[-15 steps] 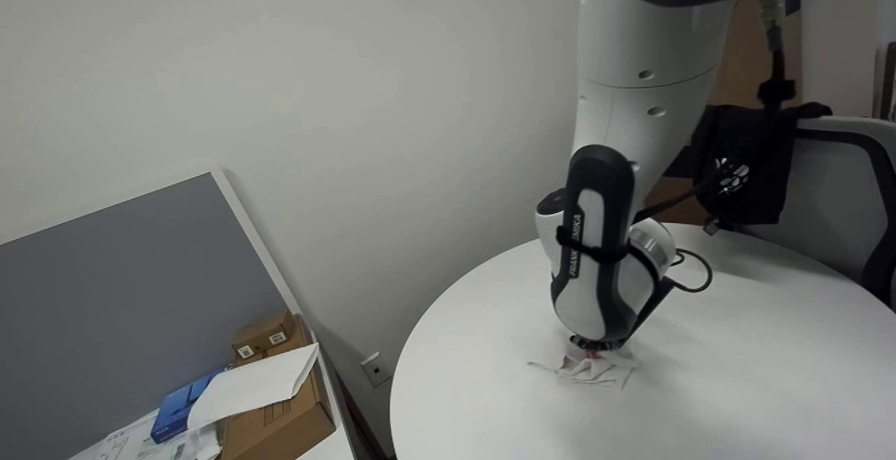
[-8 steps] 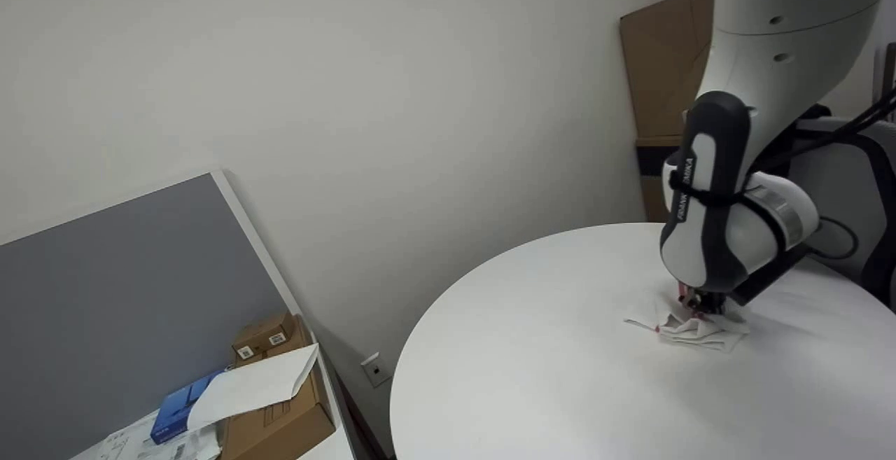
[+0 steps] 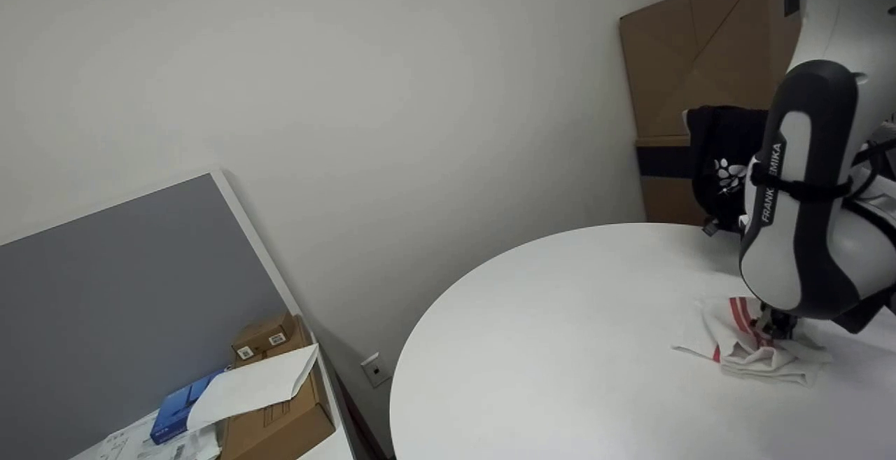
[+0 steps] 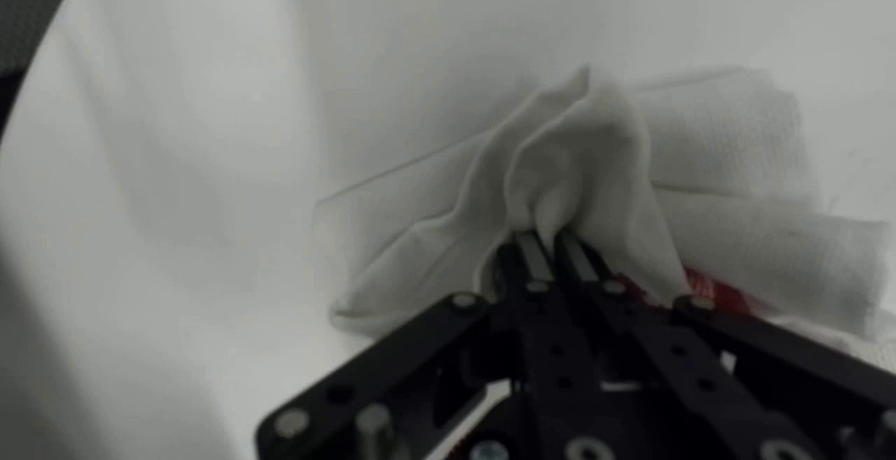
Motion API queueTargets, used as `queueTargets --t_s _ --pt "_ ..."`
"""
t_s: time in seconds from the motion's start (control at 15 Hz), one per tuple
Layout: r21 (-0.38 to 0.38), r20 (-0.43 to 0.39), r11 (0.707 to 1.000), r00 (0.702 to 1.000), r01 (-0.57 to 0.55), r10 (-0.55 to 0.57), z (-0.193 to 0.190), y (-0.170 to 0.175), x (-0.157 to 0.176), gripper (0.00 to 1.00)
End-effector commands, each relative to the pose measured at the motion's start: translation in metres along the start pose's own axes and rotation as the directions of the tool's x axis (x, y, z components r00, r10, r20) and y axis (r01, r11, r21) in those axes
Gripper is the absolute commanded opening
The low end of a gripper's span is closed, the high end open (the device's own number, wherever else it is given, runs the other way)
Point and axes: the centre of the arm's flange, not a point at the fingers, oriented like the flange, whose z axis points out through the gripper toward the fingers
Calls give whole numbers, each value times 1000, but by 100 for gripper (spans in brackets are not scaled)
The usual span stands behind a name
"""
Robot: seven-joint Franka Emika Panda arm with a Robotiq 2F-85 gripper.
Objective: Use the white towel to wipe the table then put the black towel on the table
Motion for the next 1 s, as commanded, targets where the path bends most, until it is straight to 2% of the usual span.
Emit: queueTargets --t_s 0.0,0.2,0.4,0.53,0.6,0.67,0.93 --pt "82 25 985 988 151 -154 3 -70 -38 2" --pt "114 13 963 969 244 -247 2 -118 -27 2" --pt "122 13 952 959 281 -285 6 -152 14 2" --pt "127 28 952 958 279 -284 4 -162 34 2" --pt "131 39 952 958 278 -285 3 -165 40 31" --pt "138 50 955 961 264 -273 1 -164 45 32" --pt "153 126 979 980 133 -153 0 -140 37 60"
